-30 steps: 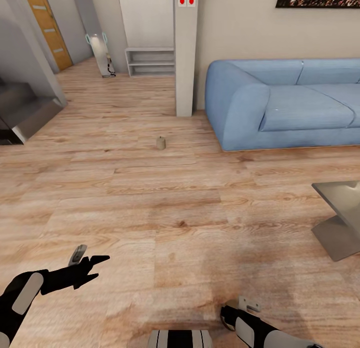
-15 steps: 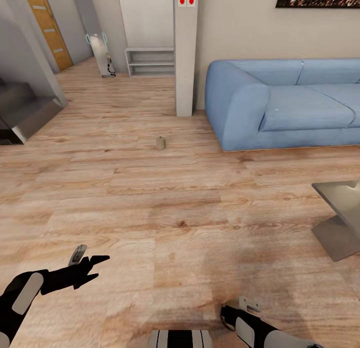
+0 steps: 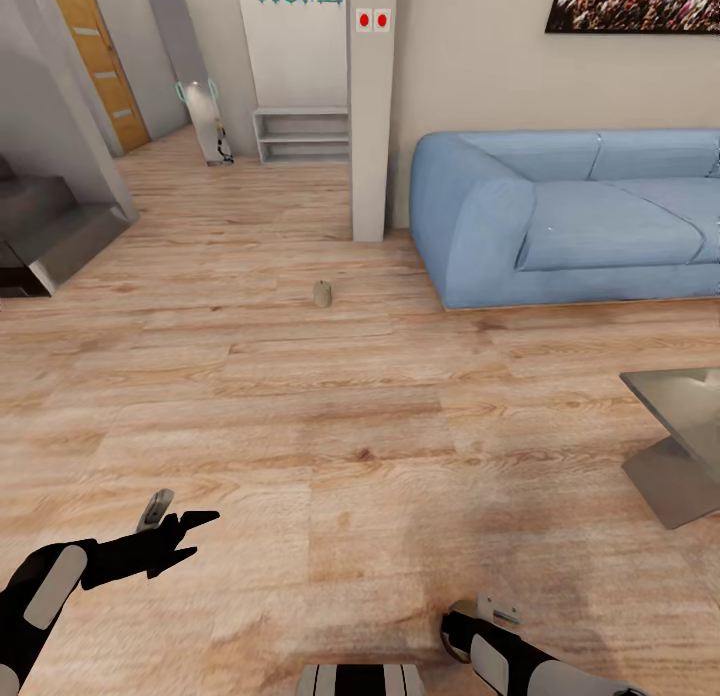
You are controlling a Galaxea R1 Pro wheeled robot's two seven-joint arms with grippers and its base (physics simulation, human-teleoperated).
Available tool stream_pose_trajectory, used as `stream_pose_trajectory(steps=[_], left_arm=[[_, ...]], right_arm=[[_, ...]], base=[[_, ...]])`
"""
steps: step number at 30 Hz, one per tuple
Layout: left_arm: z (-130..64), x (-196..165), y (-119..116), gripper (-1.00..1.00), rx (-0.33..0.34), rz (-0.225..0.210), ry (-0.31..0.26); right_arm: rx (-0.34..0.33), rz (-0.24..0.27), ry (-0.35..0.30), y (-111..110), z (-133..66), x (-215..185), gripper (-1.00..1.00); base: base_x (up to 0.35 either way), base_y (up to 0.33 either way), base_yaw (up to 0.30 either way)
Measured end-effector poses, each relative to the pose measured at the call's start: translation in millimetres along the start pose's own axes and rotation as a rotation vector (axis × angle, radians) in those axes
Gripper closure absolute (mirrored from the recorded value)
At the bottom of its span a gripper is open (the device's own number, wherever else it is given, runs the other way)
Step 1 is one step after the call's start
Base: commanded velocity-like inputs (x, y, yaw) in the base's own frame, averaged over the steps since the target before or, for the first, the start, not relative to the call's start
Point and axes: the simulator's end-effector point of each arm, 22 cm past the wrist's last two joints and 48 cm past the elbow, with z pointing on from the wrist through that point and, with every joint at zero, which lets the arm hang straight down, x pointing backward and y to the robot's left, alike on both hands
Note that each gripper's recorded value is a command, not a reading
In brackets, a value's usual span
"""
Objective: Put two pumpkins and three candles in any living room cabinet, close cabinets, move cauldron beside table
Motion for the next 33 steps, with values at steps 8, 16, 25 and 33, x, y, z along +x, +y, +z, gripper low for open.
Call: stream_pose_trajectory(steps=[8, 16, 25, 33], left_arm=[[-8.5, -5.0, -14.7, -1.0, 0.019, 0.019, -0.018], [-17.3, -9.6, -29.8, -1.0, 0.041, 0.037, -0.036], [-27.1, -13.6, -46.4, -1.0, 0.063, 0.059, -0.054], [-36.9, -17.2, -60.3, -1.0, 0.08, 0.079, -0.071]], right_arm=[[-0.01, 0.003, -0.031, 3.9, -9.4, -14.3, 1.0], [-0.02, 0.006, -0.068, 6.8, -19.3, -30.0, 1.0], [-0.048, 0.01, -0.104, 14.1, -31.2, -45.8, 1.0], [-0.058, 0.024, -0.15, 17.1, -42.7, -63.0, 1.0]], base=[[0.0, 0.0, 0.0], [0.0, 0.0, 0.0], [0.0, 0.0, 0.0], [0.0, 0.0, 0.0]])
